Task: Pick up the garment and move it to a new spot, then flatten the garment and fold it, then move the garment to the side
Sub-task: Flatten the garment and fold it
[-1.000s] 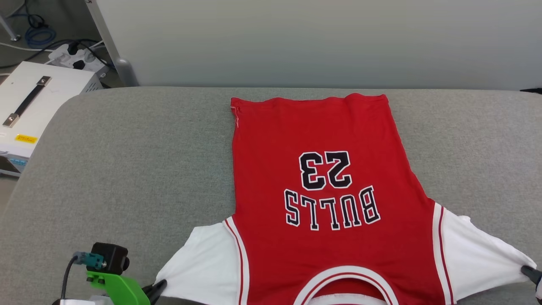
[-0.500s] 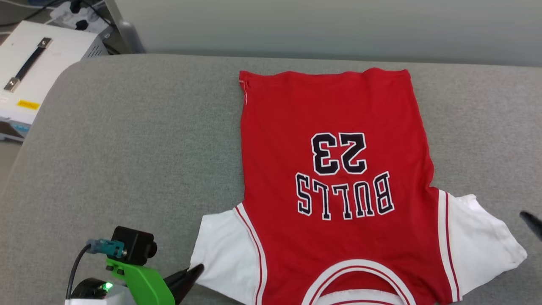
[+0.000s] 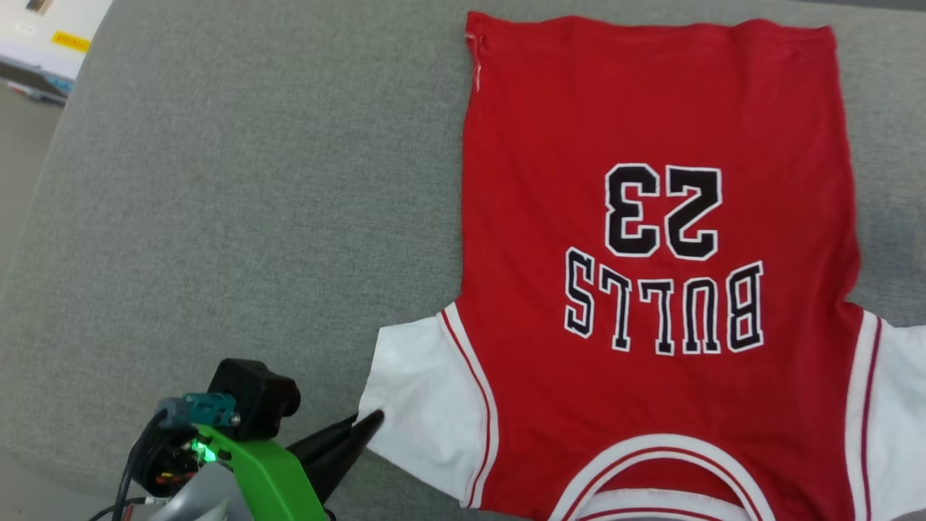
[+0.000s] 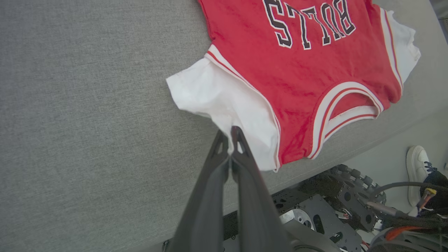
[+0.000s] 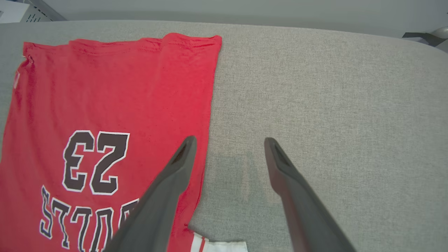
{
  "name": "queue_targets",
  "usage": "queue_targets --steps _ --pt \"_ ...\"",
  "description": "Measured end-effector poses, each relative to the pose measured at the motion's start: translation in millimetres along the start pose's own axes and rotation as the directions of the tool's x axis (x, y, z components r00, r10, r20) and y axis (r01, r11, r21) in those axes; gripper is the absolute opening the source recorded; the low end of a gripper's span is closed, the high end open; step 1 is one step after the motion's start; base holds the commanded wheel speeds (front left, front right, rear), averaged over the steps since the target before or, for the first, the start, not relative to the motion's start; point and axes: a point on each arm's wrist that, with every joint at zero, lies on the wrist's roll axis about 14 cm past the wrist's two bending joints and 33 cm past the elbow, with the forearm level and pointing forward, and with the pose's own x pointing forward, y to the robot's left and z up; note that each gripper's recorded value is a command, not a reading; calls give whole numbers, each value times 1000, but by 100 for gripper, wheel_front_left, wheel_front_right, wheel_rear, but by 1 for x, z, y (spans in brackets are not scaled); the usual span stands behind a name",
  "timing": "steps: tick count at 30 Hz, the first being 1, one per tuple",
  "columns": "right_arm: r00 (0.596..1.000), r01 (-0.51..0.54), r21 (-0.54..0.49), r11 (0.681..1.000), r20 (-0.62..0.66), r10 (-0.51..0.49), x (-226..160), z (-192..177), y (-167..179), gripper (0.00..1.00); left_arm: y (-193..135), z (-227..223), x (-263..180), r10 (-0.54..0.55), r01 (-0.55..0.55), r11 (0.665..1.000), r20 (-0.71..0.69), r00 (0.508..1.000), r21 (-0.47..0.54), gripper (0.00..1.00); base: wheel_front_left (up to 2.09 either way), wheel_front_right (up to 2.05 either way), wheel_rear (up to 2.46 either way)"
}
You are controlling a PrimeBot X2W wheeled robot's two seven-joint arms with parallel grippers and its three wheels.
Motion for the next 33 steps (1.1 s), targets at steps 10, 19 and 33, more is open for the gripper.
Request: queue_targets --steps 10,19,33 --pt "987 19 -39 999 -161 -25 97 17 4 100 14 -10 12 37 -40 997 -52 998 -61 0 0 0 0" --pt "965 38 -81 996 -256 -57 162 3 8 100 33 -24 18 98 -107 988 -91 991 -110 0 0 0 0" --pt "947 -5 -138 990 -319 -40 196 -19 24 0 48 -32 18 149 -164 978 -113 982 -131 0 0 0 0"
